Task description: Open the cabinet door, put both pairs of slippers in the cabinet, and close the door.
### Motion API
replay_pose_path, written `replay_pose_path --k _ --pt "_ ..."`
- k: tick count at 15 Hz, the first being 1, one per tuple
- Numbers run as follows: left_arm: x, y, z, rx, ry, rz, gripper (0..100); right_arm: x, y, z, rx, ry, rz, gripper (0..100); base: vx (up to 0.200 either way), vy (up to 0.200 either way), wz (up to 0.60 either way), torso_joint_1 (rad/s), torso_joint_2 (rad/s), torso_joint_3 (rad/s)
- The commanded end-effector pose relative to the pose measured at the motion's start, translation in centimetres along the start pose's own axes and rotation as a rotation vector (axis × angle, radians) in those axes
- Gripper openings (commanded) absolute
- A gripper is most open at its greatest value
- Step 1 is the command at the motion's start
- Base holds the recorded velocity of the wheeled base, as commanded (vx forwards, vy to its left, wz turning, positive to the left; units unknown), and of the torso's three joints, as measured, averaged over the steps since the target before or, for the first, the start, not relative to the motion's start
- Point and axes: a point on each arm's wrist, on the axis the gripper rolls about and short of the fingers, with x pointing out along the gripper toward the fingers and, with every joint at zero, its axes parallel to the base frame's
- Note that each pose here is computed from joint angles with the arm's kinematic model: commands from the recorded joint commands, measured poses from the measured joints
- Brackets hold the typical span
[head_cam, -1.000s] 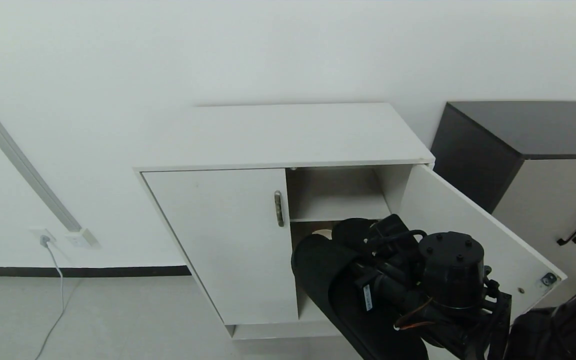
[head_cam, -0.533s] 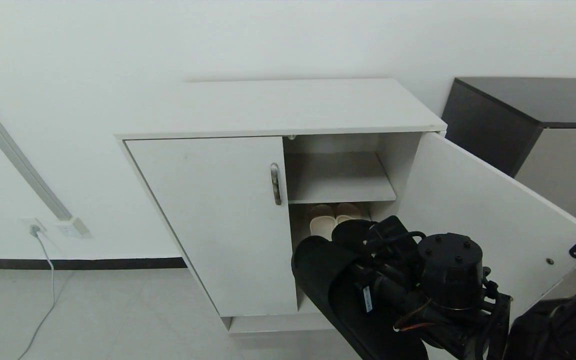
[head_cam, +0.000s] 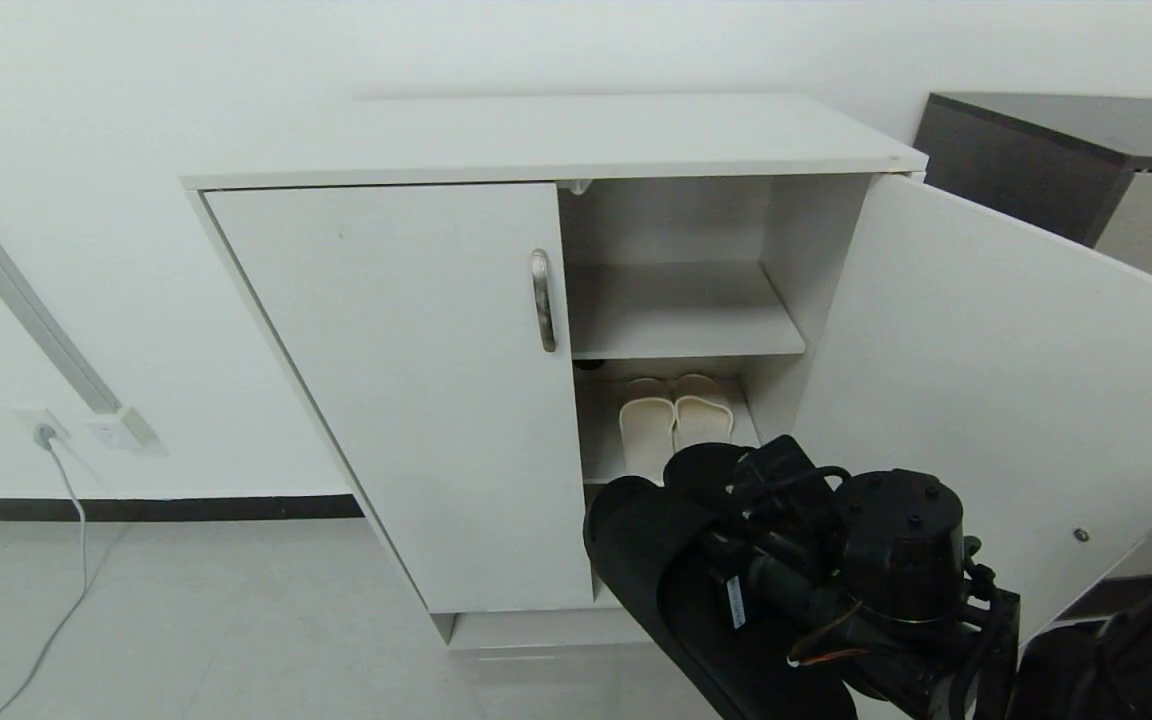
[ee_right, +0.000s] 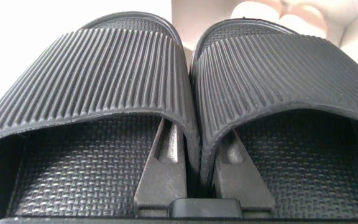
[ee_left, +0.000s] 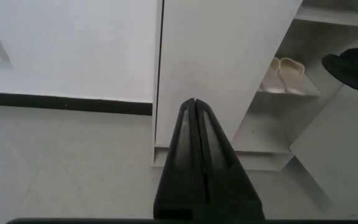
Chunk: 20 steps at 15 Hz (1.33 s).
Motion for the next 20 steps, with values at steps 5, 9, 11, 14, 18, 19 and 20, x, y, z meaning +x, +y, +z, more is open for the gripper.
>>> replay_pose_path --k 5,9,11,14,18,19,20 --pt "0.0 0.0 0.0 0.0 0.0 0.0 0 0.2 0.1 -0.3 -0.006 0.011 0.0 0 0.0 0.0 0.0 -0.041 0.3 0.256" --pt "0.0 0.0 0.0 0.0 0.0 0.002 0 0.2 0.3 -0.4 -0.009 0.014 0.009 0 0.0 0.0 0.0 -0.001 0.09 0.09" --pt "0.0 0.0 0.0 -0.001 0.0 0.002 0 0.2 0.3 -0.4 -0.007 0.012 0.013 0 0.0 0.0 0.0 0.0 0.0 0.0" --pt "0.0 0.0 0.0 -0.001 0.0 0.002 0 0.3 0.4 -0.7 -0.01 0.024 0.014 0 0.0 0.0 0.0 0.0 0.0 0.0" --pt "0.0 0.0 0.0 -0.001 0.0 0.002 0 1.0 0.8 -1.2 -0.008 -0.013 0.022 0 0.0 0.0 0.0 0.0 0.0 0.0" --pt "0.0 0.0 0.0 -0.001 0.0 0.002 0 1.4 0.9 -1.5 -0.021 -0.03 0.022 0 0.0 0.0 0.0 0.0 0.0 0.0" --pt "0.0 0.0 0.0 -0.001 0.0 0.002 0 1.7 1.0 -1.7 -0.03 -0.043 0.021 0 0.0 0.0 0.0 0.0 0.0 0.0"
